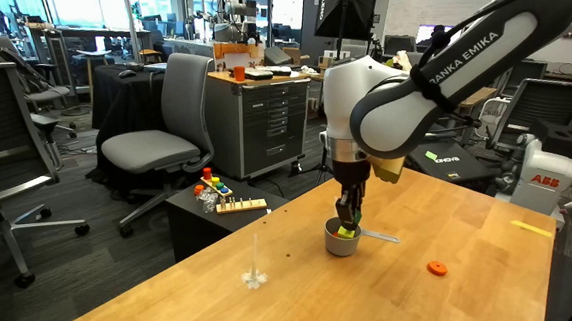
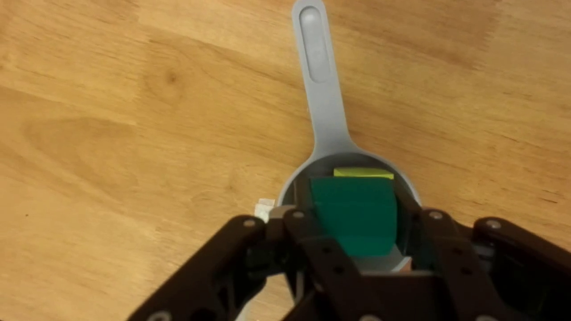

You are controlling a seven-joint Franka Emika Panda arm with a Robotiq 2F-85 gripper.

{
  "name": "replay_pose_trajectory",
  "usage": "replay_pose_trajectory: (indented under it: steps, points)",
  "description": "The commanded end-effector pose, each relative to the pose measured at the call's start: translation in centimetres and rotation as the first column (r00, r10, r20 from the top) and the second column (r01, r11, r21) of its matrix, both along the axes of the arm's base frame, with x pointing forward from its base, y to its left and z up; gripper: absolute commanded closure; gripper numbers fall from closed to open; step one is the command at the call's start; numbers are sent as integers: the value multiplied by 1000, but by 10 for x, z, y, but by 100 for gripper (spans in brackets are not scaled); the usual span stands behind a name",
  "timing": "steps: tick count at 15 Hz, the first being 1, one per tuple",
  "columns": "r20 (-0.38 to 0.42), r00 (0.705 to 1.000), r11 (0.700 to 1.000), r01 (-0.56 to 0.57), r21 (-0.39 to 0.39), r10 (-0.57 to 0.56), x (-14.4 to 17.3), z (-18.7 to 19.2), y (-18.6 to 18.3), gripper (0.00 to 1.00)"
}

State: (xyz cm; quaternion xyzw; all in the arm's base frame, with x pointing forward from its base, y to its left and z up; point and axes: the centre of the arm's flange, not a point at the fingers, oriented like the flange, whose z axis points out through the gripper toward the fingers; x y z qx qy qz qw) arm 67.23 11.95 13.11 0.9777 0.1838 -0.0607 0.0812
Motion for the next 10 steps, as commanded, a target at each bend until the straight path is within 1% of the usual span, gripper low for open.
replay_pose_trajectory:
  steps: [1, 2, 3, 4, 5, 10]
  points:
    - [-10, 1000, 1000, 25, -19, -25, 10, 1, 5, 25]
    - [-12, 1000, 999, 26, -20, -27, 10, 1, 5, 18]
    - [-14, 1000, 999, 28, -19, -28, 10, 1, 6, 9]
    - [-15, 1000, 999, 27, -19, -28, 9, 0, 6, 2]
    - [-17, 999, 999, 27, -19, -28, 8, -1, 6, 0]
    - [-26, 999, 999, 32, -16, -33, 4, 0, 5, 0]
